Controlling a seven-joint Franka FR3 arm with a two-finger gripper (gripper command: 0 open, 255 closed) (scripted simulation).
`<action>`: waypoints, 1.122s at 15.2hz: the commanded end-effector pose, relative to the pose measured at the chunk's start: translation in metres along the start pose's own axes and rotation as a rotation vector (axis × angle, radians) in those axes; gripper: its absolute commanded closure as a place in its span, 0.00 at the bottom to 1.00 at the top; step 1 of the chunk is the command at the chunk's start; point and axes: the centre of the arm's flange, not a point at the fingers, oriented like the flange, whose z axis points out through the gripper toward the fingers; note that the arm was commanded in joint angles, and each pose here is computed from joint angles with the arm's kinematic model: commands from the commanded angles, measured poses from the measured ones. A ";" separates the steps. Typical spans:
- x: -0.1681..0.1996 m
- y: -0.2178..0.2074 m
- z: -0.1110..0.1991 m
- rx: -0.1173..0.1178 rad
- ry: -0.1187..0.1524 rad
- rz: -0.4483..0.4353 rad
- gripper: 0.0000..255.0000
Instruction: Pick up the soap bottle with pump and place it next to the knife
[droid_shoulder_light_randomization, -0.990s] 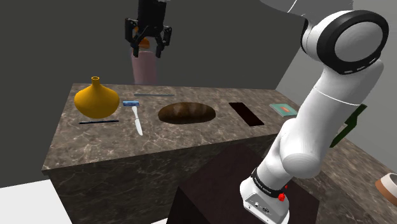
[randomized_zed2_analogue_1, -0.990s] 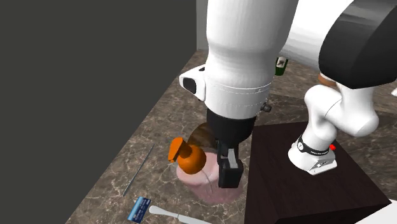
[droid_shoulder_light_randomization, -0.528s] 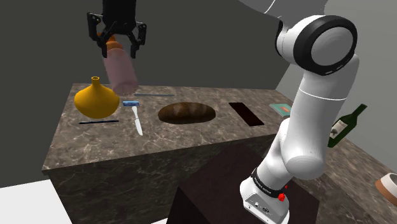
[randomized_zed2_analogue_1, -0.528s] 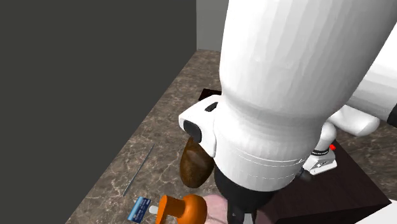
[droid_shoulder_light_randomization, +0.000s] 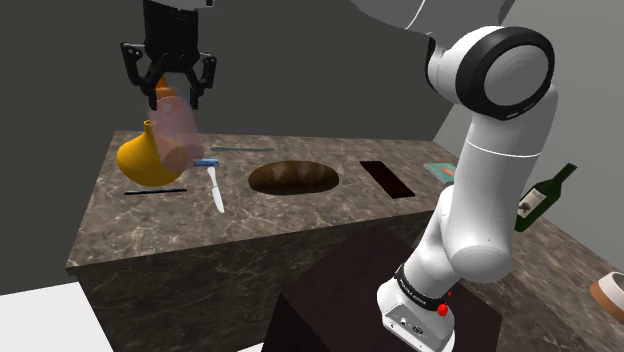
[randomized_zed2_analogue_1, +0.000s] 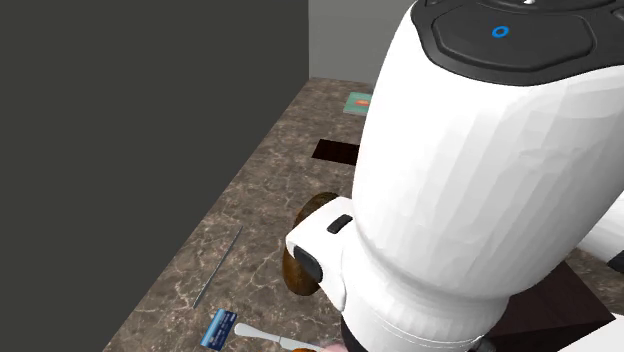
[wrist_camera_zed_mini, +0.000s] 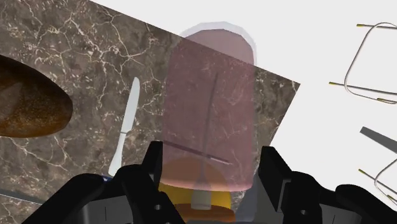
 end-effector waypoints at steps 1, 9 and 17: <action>-0.001 0.000 0.011 0.001 0.001 0.000 1.00; -0.001 0.001 0.054 0.001 0.001 0.000 1.00; -0.002 0.002 0.096 0.001 0.001 0.000 1.00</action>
